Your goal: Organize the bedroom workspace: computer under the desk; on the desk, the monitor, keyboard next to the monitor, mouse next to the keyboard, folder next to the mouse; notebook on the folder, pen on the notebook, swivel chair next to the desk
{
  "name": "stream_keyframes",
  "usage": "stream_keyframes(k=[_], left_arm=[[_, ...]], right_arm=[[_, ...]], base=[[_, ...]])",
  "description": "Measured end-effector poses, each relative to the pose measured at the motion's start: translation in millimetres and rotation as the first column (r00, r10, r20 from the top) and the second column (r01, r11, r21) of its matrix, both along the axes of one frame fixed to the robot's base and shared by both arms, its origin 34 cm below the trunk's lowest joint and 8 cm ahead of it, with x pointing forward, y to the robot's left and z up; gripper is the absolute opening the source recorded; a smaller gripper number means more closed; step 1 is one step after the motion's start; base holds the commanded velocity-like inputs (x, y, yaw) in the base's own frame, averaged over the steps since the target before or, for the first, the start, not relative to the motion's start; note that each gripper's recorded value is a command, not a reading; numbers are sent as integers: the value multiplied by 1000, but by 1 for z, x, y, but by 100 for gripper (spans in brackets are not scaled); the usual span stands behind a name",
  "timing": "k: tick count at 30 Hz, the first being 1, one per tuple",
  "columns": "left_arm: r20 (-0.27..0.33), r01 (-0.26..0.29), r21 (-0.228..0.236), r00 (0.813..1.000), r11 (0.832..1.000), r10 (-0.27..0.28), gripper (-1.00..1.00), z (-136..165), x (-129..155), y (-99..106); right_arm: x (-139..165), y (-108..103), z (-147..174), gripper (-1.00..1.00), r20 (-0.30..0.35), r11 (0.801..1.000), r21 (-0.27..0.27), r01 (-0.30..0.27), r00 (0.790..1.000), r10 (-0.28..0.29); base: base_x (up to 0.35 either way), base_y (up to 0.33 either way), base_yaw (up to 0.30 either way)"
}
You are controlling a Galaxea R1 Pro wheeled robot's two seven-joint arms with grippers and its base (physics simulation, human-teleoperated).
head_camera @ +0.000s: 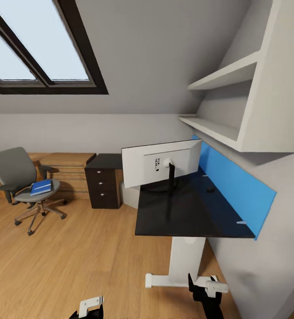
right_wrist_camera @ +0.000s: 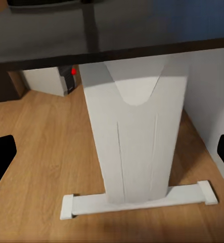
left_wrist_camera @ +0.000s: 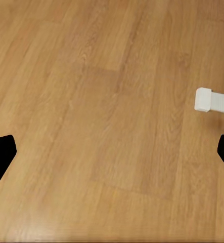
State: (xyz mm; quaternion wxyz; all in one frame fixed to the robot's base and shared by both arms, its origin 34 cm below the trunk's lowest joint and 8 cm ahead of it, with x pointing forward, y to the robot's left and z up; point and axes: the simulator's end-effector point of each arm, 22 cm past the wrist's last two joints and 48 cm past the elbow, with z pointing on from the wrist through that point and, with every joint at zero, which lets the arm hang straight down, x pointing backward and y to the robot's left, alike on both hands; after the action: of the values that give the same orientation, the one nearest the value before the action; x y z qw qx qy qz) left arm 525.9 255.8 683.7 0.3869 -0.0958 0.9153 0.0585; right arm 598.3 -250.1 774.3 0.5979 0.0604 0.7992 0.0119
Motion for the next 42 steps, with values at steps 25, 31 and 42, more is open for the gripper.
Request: stream_keyframes(k=[25,31,42], left_arm=[[1,-2,2,1000,1000,2,100,25,-7,2],[1,-2,2,1000,1000,2,100,31,-9,2],[1,-2,2,1000,1000,2,100,40,-13,2]], right_arm=[[-7,0,25,100,-1,1000,-1,0,1000,0],[-9,0,30,100,-1,1000,0,0,1000,0],[-13,0,39,100,-1,1000,0,0,1000,0]], base=[[-6,-7,0],[0,0,0],[0,0,0]])
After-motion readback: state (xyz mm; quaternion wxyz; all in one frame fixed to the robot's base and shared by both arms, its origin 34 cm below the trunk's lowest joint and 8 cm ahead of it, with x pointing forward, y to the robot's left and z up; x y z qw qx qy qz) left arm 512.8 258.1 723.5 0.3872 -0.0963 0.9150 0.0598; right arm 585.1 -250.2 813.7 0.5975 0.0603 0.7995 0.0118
